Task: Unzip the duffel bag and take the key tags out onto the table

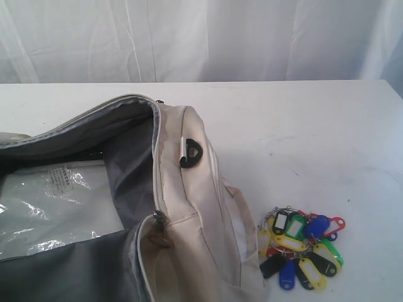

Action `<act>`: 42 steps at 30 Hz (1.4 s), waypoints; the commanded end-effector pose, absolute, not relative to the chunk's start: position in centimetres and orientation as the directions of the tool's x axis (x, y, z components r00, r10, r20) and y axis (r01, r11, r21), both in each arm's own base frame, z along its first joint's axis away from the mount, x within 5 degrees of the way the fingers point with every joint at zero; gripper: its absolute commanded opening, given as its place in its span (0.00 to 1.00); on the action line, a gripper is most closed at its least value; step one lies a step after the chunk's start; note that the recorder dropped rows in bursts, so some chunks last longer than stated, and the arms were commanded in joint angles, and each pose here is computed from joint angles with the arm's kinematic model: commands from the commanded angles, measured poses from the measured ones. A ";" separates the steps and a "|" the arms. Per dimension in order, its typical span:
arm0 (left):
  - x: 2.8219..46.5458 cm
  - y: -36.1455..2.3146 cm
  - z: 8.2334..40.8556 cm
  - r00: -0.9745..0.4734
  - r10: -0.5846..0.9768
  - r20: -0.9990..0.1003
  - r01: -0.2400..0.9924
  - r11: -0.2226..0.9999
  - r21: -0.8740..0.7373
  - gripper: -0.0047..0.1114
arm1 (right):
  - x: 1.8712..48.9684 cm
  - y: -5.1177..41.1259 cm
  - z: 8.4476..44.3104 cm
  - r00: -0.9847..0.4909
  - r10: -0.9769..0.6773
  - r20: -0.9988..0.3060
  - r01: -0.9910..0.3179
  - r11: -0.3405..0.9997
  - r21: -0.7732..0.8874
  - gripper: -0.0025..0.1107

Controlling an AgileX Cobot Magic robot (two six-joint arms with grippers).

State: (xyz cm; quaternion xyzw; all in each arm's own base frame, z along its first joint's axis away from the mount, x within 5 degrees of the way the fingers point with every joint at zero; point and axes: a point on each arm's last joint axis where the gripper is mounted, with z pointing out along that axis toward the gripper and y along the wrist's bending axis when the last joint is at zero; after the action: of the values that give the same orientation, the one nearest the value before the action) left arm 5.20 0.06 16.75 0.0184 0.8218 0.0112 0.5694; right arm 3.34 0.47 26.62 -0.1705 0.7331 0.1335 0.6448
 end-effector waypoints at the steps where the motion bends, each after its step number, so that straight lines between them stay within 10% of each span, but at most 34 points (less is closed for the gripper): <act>1: 5.2 -0.4 16.7 -0.345 0.102 -0.933 0.090 0.993 0.075 0.04 | 3.4 0.4 26.5 -0.100 -0.089 -0.991 -0.410 0.911 -0.040 0.02; 42: 5.2 -0.5 16.7 -0.339 0.159 -0.927 0.110 0.985 0.129 0.04 | 3.9 0.5 25.5 -0.105 -0.022 -0.994 -0.300 0.954 0.011 0.02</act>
State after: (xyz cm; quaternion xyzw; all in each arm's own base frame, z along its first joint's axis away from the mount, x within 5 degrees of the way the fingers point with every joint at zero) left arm 5.18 -0.43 16.76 0.0864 0.8172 0.0256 0.5693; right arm 3.53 0.39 26.23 -0.1411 0.7379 0.1118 0.6505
